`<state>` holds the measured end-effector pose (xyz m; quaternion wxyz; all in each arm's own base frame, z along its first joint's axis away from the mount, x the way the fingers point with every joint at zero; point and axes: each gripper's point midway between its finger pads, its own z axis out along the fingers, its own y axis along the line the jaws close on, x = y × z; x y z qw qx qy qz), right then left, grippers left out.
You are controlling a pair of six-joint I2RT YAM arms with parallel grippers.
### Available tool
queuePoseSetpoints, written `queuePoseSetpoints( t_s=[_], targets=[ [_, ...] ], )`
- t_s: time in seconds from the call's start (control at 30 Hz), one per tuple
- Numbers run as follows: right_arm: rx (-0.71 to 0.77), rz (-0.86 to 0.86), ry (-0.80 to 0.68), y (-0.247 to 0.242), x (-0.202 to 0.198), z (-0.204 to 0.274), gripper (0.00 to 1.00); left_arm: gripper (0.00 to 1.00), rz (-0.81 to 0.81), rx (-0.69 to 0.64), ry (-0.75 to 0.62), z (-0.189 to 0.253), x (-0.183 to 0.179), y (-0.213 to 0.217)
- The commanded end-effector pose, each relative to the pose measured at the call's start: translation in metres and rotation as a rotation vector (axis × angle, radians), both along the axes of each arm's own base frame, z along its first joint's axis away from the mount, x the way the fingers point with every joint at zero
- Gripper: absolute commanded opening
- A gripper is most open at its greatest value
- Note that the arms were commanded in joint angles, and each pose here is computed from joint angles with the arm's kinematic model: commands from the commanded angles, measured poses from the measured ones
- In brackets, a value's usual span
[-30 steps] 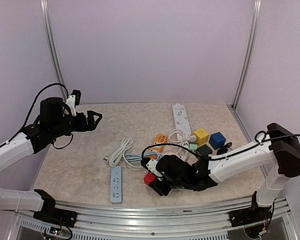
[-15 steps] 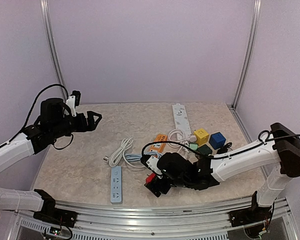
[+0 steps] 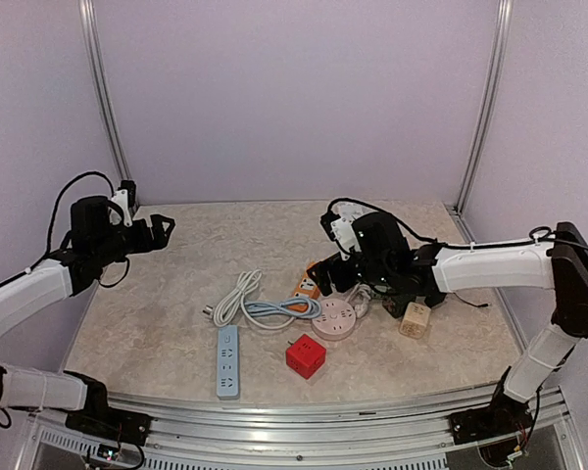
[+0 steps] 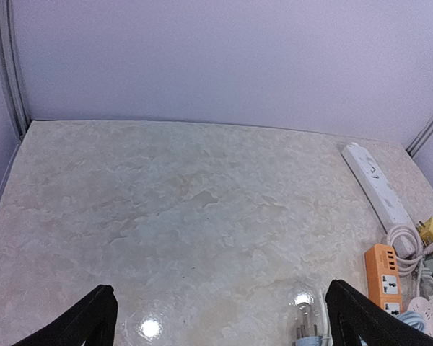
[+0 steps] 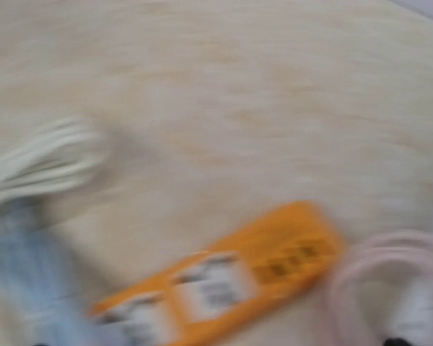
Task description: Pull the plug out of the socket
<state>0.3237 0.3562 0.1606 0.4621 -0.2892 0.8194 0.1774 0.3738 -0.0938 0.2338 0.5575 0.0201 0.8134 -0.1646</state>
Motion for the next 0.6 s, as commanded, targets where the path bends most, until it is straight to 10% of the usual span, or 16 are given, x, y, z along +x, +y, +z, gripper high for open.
queuePoseSetpoints(
  t_s=[0.0, 0.57],
  targets=[
    [-0.021, -0.094, -0.018, -0.051, 0.051, 0.0, 1.0, 0.99, 0.056, 0.028, -0.073, 0.003, 0.014, 0.039],
    [0.176, -0.672, -0.22, -0.342, 0.109, 0.028, 1.0, 0.99, 0.417, 0.099, -0.245, -0.001, -0.02, 0.167]
  ],
)
